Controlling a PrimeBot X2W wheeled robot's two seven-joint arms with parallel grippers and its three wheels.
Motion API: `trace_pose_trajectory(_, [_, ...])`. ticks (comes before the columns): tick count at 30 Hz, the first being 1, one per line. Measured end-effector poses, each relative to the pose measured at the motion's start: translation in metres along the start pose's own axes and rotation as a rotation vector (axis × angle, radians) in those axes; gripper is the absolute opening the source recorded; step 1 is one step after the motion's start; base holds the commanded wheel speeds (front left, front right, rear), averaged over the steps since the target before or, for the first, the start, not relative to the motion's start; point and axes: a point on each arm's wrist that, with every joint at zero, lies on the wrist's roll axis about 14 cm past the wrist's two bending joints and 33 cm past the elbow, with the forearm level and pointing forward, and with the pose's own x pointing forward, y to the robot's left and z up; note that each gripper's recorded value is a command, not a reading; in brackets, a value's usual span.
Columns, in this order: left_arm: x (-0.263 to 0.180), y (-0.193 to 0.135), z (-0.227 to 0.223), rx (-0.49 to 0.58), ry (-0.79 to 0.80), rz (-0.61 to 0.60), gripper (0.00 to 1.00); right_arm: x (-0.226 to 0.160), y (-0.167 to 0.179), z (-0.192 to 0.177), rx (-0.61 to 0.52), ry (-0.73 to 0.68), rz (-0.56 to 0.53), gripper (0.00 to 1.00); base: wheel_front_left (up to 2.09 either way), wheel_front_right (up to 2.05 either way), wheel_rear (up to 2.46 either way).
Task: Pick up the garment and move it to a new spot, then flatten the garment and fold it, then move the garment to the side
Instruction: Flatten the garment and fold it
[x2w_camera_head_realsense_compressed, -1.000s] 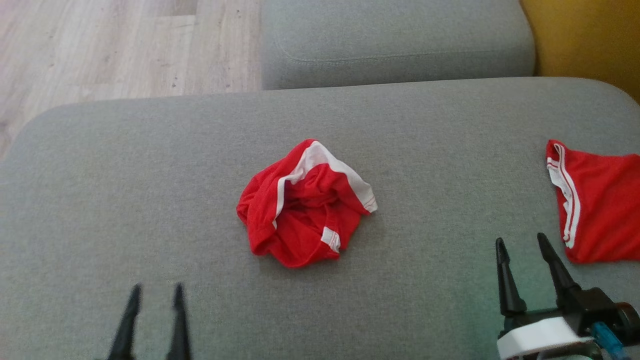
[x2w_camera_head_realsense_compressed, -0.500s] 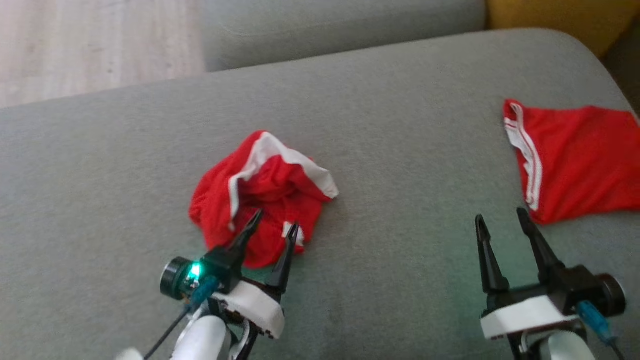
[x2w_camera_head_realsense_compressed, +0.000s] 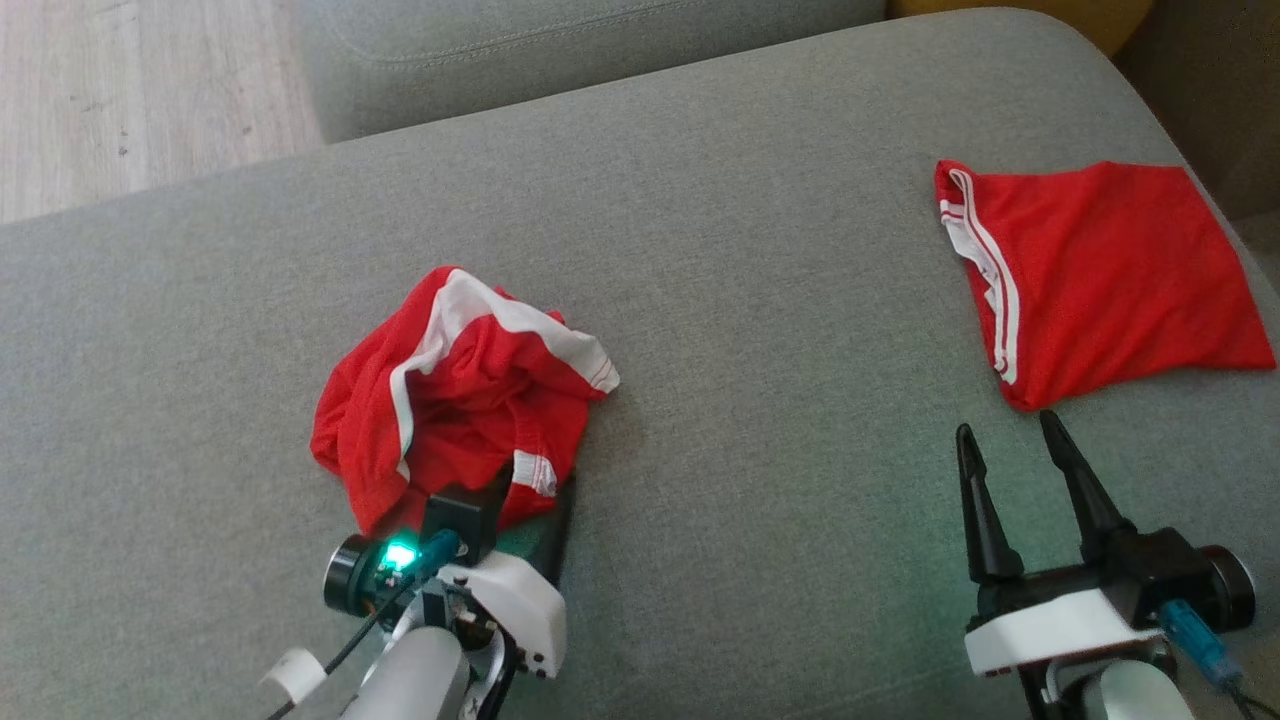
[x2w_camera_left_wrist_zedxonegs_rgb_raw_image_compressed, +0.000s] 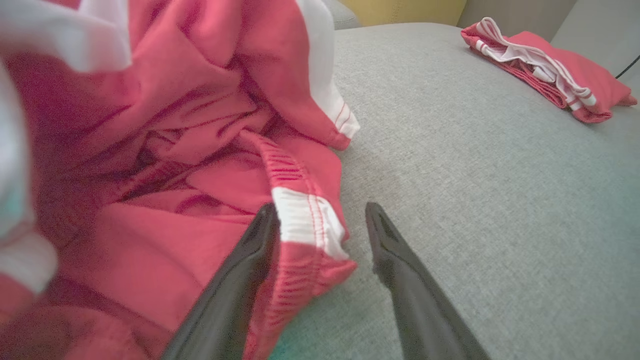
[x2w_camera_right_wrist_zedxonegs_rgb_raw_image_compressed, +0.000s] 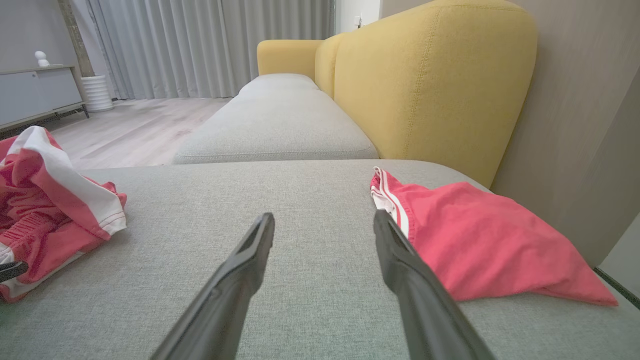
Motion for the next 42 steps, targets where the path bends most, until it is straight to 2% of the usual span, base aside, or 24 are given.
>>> trace_pose_trajectory(1, [0.000,0.001,-0.001,-0.003,0.006,0.003,0.44,0.000,0.000,0.000,0.000,-0.001,-0.001,1.00,0.00,0.00,0.00])
trace_pose_trajectory(3, [0.000,0.002,-0.007,-0.008,0.028,0.008,0.00,-0.001,-0.001,0.001,0.002,-0.004,-0.002,1.00,0.00,0.00,0.00])
trace_pose_trajectory(9, [0.002,-0.005,0.000,-0.030,-0.012,-0.016,0.00,-0.005,-0.004,0.003,0.017,-0.013,-0.015,1.00,0.00,0.00,0.00])
trace_pose_trajectory(16, [0.008,-0.028,0.103,-0.098,-0.344,-0.105,0.00,-0.014,-0.011,0.008,0.030,-0.032,-0.042,1.00,0.00,0.00,0.00])
trace_pose_trajectory(23, [-0.015,-0.058,0.211,-0.144,-0.663,-0.233,0.00,-0.020,-0.017,0.011,0.035,-0.047,-0.062,1.00,0.00,0.00,0.00])
trace_pose_trajectory(25, [-0.022,-0.061,0.222,-0.177,-0.704,-0.252,0.00,-0.021,-0.017,0.012,0.040,-0.050,-0.066,1.00,0.00,0.00,0.00])
trace_pose_trajectory(31, [-0.038,-0.060,0.237,-0.189,-0.769,-0.262,0.00,-0.021,-0.018,0.011,0.042,-0.051,-0.066,1.00,0.00,0.00,0.00])
trace_pose_trajectory(34, [-0.047,-0.078,0.229,-0.197,-0.747,-0.342,0.00,-0.017,-0.013,0.013,0.042,-0.056,-0.048,1.00,0.00,0.00,0.00])
trace_pose_trajectory(38, [-0.060,-0.116,0.163,-0.261,-0.561,-0.451,0.00,-0.013,-0.007,0.015,0.043,-0.063,-0.024,1.00,0.00,0.00,0.00])
trace_pose_trajectory(40, [-0.070,-0.117,0.114,-0.295,-0.438,-0.443,0.00,-0.013,-0.004,0.014,0.044,-0.060,-0.014,1.00,0.00,0.00,0.00])
trace_pose_trajectory(42, [-0.082,-0.099,0.067,-0.319,-0.333,-0.370,0.00,-0.014,0.000,0.009,0.046,-0.045,-0.001,1.00,0.00,0.00,0.00])
